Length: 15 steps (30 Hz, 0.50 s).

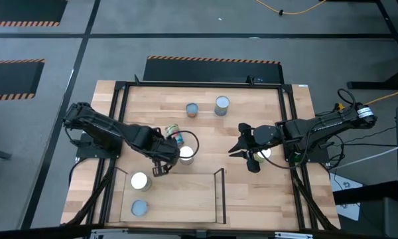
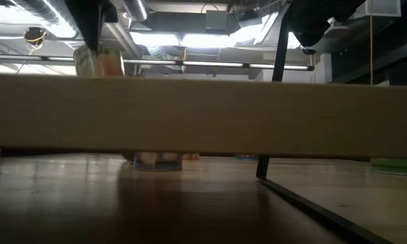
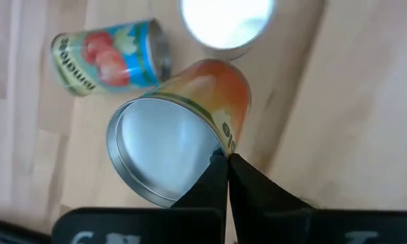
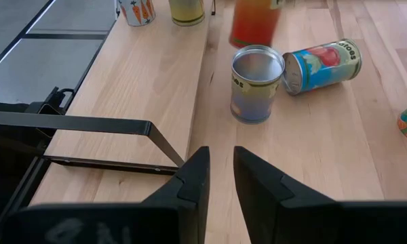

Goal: Pick and place cans onto a shelf
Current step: Put the canned pineapple on the shelf

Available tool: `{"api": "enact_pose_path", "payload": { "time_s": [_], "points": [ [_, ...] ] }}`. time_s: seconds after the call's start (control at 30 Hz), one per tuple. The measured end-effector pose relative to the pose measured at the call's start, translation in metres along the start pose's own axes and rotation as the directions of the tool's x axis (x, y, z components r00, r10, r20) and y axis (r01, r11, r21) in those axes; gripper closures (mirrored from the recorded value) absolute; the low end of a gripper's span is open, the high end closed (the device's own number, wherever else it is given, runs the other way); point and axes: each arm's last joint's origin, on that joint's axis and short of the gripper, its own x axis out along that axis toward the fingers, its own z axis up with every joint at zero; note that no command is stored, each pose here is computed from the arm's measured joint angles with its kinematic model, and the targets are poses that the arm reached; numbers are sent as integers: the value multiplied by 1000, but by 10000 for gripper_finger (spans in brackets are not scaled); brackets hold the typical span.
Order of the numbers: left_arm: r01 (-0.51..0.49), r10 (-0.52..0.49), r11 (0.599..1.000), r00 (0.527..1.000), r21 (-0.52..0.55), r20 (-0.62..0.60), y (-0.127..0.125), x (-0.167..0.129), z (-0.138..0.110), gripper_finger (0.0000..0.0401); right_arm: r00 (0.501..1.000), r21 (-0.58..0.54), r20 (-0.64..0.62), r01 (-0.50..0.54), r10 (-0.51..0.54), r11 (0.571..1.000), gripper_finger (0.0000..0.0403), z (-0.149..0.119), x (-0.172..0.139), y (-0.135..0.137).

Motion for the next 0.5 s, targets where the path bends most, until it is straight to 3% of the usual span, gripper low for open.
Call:
{"api": "enact_pose_path", "payload": {
  "time_s": [0.23, 0.5],
  "points": [
    [113, -109, 993, 988, -29, 112, -15, -27, 6, 401, 1000, 0, 0, 0, 0, 1000, 331, 0, 0, 0],
    [256, -236, 965, 939, -49, 250, -37, -45, 10, 401, 1000, 0, 0, 0, 0, 1000, 331, 0, 0, 0]
  ]
}}
